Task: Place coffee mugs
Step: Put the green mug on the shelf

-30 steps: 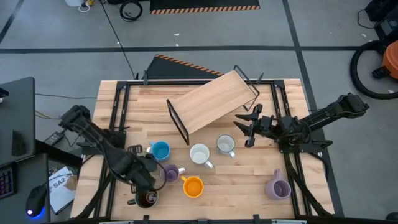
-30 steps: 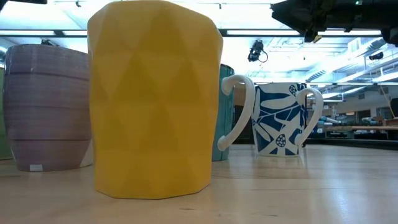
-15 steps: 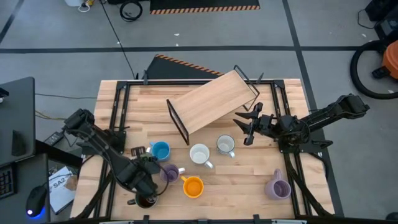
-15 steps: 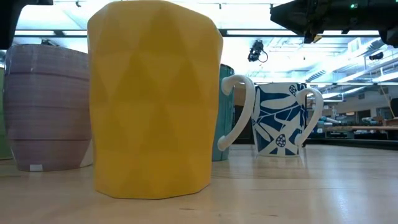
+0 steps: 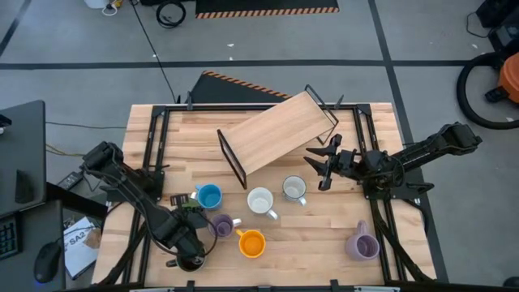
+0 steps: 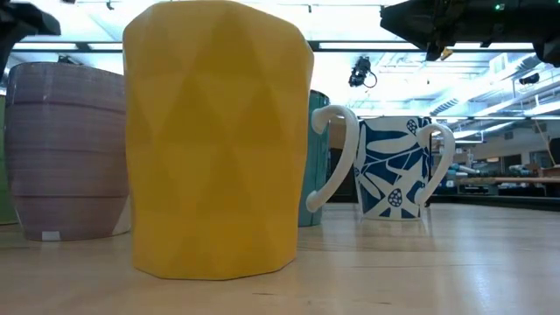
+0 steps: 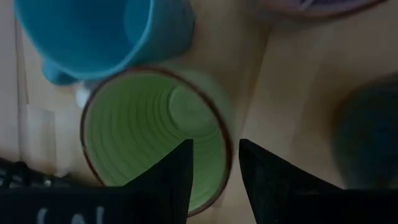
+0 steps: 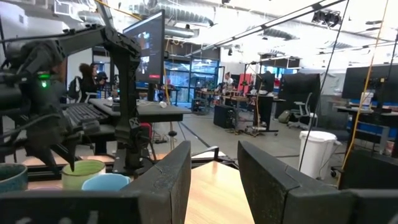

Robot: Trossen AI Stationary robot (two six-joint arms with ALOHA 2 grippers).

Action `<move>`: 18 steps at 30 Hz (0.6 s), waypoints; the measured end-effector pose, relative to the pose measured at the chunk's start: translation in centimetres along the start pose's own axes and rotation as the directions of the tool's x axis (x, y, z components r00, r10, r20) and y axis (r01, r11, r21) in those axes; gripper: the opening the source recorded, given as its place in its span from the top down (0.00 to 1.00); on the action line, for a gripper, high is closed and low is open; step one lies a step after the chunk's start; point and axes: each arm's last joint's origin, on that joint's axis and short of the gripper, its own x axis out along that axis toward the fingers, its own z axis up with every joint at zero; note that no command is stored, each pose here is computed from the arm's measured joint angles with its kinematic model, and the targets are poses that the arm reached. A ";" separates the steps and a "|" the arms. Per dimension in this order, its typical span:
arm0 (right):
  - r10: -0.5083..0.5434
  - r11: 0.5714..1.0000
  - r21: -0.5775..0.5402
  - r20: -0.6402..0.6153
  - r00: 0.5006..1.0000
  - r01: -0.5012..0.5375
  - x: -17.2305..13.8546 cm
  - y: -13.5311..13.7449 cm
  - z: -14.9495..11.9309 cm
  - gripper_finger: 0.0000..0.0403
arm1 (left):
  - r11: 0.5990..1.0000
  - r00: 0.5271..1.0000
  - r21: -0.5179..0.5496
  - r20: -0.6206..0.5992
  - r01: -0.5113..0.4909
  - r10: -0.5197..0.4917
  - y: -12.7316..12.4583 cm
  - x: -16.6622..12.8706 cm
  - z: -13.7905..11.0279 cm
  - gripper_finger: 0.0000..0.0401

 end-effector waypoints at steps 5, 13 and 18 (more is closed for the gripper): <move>0.000 1.000 0.001 0.001 1.000 0.000 0.0 0.0 0.0 0.66 | 1.000 1.000 -0.001 -0.023 0.009 -0.009 0.0 1.4 -0.3 0.66; 0.002 1.000 0.017 -0.009 1.000 -0.002 0.0 0.0 -0.1 0.66 | 0.999 0.998 -0.024 -0.057 0.038 -0.040 0.4 3.0 -0.2 0.73; 0.002 1.000 0.019 -0.008 1.000 -0.002 0.0 0.0 -0.1 0.66 | 0.999 0.997 -0.009 -0.063 0.046 -0.046 0.8 2.8 0.0 0.85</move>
